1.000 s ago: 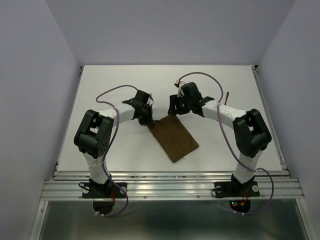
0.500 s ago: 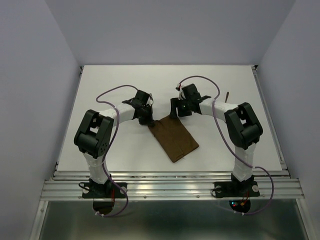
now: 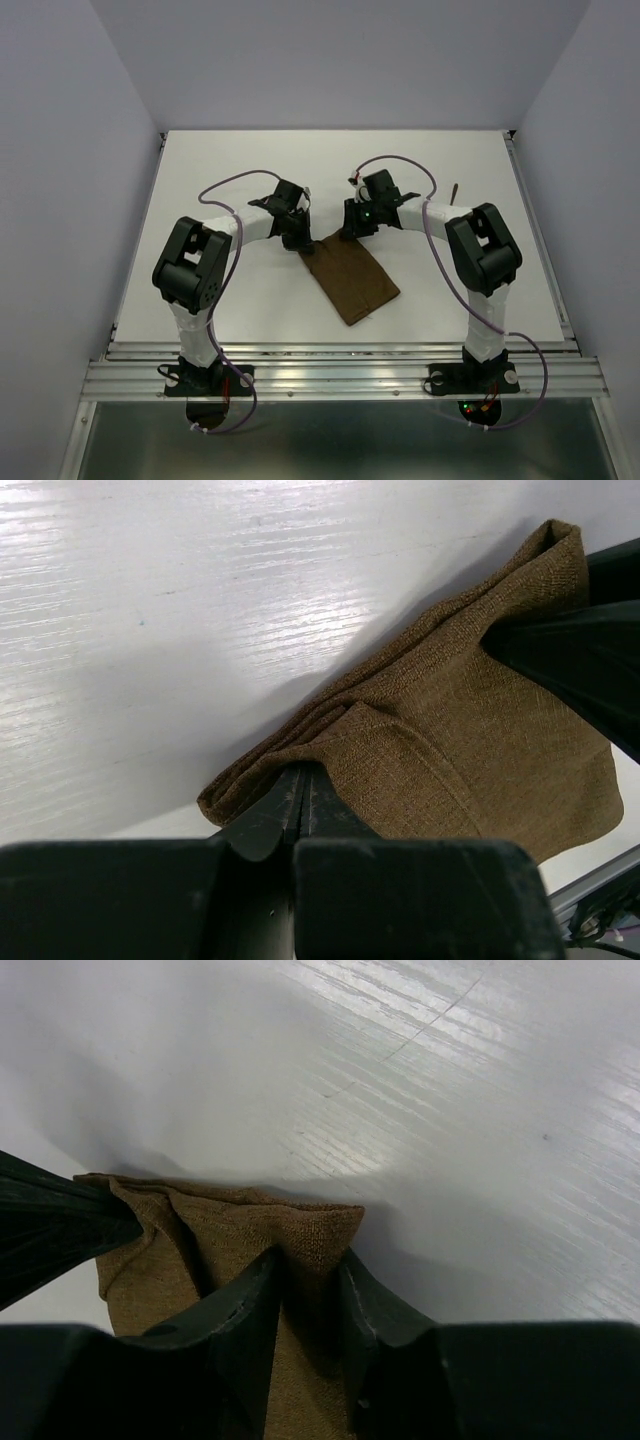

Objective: Fold the napkin into a case and place the utensils inside
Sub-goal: Pick up the 2/3-rectangle-folded napkin at the center of the board, then fold the 2/3-rectangle-folded napkin at the center of the board.

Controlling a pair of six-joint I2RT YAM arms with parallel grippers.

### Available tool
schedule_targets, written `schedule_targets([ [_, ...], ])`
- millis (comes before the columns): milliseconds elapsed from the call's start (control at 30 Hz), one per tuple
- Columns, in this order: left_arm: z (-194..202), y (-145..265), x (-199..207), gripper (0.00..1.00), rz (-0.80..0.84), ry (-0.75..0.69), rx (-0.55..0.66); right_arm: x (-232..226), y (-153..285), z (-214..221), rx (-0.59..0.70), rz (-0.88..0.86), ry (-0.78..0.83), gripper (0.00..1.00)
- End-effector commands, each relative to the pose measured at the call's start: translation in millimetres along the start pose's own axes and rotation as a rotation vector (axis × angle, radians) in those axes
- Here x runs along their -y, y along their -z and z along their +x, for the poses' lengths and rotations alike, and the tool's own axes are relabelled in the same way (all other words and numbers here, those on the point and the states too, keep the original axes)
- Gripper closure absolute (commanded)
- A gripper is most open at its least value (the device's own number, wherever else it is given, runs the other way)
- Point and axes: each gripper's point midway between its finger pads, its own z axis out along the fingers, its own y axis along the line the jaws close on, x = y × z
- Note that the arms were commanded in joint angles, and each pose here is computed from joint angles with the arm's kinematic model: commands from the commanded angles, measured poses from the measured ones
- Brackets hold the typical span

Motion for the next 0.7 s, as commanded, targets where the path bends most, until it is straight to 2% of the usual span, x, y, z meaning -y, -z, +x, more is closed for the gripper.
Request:
schedule_targets([
  [0, 0.3, -3.3, 9.1, 1.0, 0.021, -0.014, -0.014, -8.2, -5.3, 2.7, -0.007, -0.038, -0.012, 0.72],
  [67, -0.2, -3.2, 8.3, 1.0, 0.019, -0.013, -0.013, -7.9, -2.3, -2.2, 0.015, -0.024, -0.015, 0.85],
  [233, 0.3, -3.0, 8.9, 1.0, 0.019, -0.014, -0.015, -7.3, 6.4, -13.7, 0.069, 0.061, -0.016, 0.97],
  [667, 9.1, -14.5, 3.8, 1.0, 0.015, -0.006, -0.047, -36.6, 15.7, -19.0, 0.137, 0.106, -0.003, 0.99],
])
